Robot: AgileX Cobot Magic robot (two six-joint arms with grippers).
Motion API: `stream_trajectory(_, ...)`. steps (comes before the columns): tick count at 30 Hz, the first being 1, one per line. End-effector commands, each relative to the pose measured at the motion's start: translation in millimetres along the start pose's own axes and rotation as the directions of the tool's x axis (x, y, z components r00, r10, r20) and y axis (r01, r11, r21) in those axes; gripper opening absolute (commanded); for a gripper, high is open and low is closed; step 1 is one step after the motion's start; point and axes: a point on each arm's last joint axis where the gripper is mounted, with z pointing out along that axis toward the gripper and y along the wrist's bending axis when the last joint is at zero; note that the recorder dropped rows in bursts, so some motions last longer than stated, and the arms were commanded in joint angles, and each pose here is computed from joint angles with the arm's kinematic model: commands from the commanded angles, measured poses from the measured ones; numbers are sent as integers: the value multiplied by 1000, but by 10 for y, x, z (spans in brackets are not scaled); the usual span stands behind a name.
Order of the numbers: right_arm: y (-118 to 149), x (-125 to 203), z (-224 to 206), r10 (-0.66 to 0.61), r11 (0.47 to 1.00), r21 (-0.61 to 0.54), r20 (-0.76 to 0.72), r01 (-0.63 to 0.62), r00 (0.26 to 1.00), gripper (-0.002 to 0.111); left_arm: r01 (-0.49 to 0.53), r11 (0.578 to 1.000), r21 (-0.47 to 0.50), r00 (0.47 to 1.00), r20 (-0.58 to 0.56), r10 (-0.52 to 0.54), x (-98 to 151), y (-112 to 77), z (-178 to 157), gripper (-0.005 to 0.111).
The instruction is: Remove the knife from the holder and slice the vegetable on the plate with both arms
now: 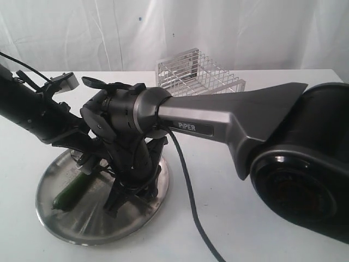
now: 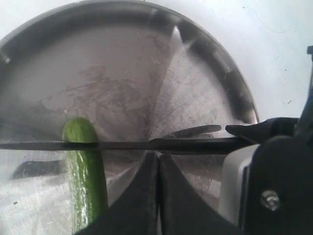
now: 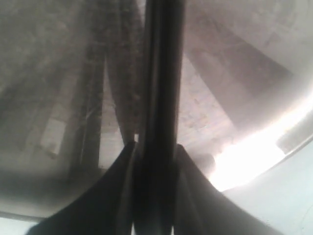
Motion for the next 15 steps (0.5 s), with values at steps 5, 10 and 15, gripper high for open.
stream_trajectory(5,-12,33,-83,-1,1000,-2,10,1,1000,0,-6,1000,21,1000,7,5,-15,-41,-41,0)
stream_trajectory(10,14,148,-25,-8,1000,-8,-33,8,999,0,-6,1000,23,1000,5,5,-14,-43,-41,0)
stream_trajectory(15,16,266,-15,-20,1000,4,-65,20,998,0,-4,1000,26,1000,4,4,-13,-46,-41,0)
